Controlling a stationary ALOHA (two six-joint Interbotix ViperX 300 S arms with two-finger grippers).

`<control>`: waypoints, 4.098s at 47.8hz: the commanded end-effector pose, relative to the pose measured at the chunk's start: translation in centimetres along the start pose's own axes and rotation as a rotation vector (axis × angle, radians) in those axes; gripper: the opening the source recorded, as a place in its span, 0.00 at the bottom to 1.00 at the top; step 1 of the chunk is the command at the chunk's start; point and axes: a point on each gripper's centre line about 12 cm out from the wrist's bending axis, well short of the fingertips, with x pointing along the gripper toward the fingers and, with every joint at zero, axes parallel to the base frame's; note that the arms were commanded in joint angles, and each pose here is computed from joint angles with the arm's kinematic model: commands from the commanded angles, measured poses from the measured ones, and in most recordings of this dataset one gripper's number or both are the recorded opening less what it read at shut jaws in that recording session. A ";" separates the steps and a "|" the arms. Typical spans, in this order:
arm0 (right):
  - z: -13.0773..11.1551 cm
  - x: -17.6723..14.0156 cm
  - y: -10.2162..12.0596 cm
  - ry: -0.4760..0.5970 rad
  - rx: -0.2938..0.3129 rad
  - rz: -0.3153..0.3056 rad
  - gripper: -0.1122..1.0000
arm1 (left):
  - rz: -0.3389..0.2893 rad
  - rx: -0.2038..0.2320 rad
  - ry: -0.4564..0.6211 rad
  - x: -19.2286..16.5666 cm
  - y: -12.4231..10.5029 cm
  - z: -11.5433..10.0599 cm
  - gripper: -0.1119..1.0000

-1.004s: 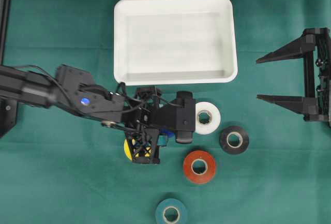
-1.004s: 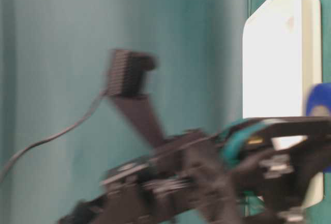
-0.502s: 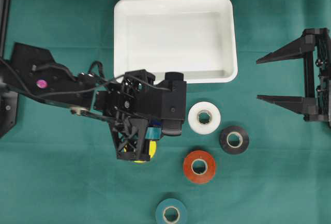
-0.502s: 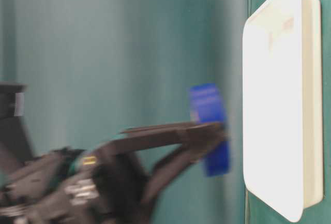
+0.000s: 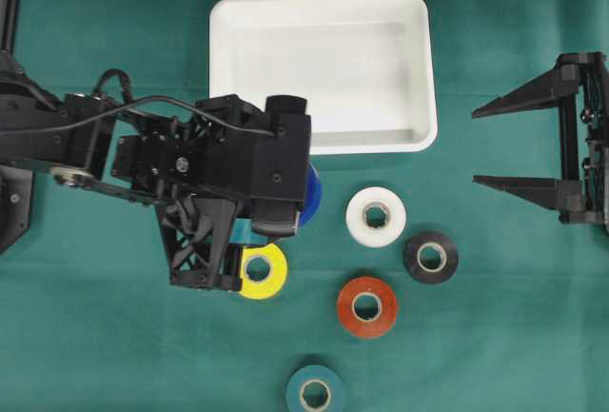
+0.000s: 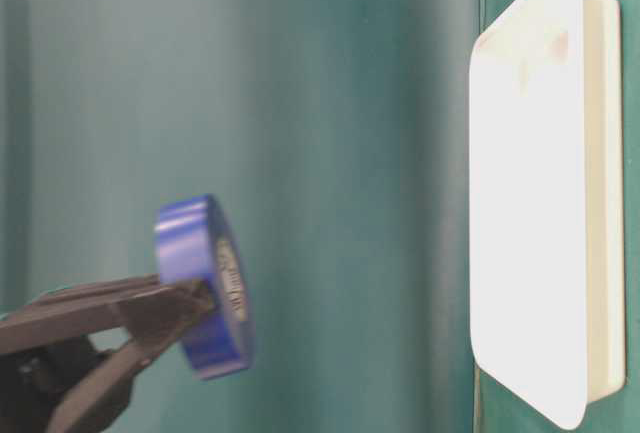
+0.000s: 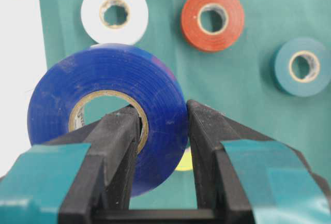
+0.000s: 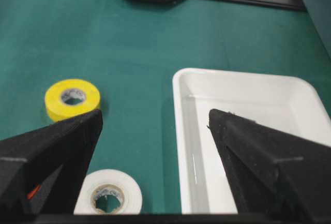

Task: Pick up the tape from a random location and place it into the white case.
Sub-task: 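Lift the blue tape roll with the left gripper, then carry the blue tape over the white tray with the left gripper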

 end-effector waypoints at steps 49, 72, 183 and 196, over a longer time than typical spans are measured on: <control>1.0 0.1 0.0 -0.018 -0.001 -0.001 0.93 | -0.002 0.006 -0.057 -2.3 -0.1 1.0 0.30; 1.0 0.1 0.0 -0.018 0.000 -0.001 0.93 | -0.002 0.005 -0.051 -2.3 -0.1 0.9 0.30; 0.9 0.1 0.0 -0.009 -0.001 -0.001 0.93 | 0.243 -0.151 -0.032 2.0 16.3 3.3 0.30; 0.9 0.1 0.0 -0.011 -0.001 -0.001 0.93 | 0.233 -0.125 0.001 3.7 16.4 4.0 0.30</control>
